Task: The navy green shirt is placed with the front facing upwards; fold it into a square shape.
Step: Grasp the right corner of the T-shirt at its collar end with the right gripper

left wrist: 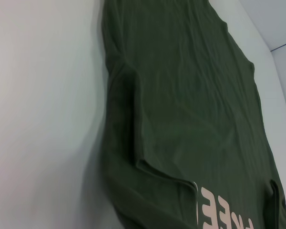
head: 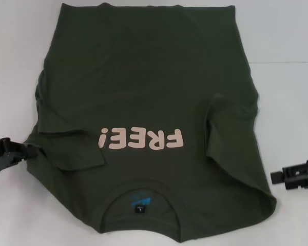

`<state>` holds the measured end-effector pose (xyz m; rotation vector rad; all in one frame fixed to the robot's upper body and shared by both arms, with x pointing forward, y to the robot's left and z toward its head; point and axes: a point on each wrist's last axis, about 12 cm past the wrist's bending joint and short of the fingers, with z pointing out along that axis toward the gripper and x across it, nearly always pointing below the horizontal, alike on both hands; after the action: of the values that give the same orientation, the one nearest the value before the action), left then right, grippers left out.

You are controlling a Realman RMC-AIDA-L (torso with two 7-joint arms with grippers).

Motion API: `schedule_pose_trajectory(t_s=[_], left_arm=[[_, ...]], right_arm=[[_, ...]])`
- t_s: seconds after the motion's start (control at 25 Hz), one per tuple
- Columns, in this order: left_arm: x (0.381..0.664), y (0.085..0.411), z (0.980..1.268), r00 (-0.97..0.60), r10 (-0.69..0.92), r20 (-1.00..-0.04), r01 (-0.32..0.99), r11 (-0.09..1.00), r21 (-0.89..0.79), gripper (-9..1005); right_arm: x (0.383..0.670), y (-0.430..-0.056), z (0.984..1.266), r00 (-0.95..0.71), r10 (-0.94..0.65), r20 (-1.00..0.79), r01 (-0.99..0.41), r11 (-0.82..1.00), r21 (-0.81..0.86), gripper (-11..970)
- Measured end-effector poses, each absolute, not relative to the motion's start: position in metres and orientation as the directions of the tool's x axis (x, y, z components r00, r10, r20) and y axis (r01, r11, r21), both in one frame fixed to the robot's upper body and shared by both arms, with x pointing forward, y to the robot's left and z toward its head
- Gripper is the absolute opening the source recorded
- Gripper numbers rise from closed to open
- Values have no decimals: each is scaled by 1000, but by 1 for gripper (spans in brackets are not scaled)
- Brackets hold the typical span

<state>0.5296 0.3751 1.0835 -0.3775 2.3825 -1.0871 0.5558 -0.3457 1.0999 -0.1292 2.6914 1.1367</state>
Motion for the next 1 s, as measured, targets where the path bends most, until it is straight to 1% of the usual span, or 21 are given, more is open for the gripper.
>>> schedule_pose_trajectory(t_s=[0.32,0.76,1.0], left_arm=[[531,376,1083,-838,-442,-320,-51,647,-761,27],[531,375,1083,-836,-445,-320,-54,647,-761,26],[531,375,1083,-836,-446,-321,-54,648,-760,27]], right_arm=[[552,-334,1085,-980,-16,-198,-148,721,676,589],[551,-324,1080,-983,-25,-182,-145,715,684,581],[549,-329,1079,-986,-12,-169,-124,729,673,576]])
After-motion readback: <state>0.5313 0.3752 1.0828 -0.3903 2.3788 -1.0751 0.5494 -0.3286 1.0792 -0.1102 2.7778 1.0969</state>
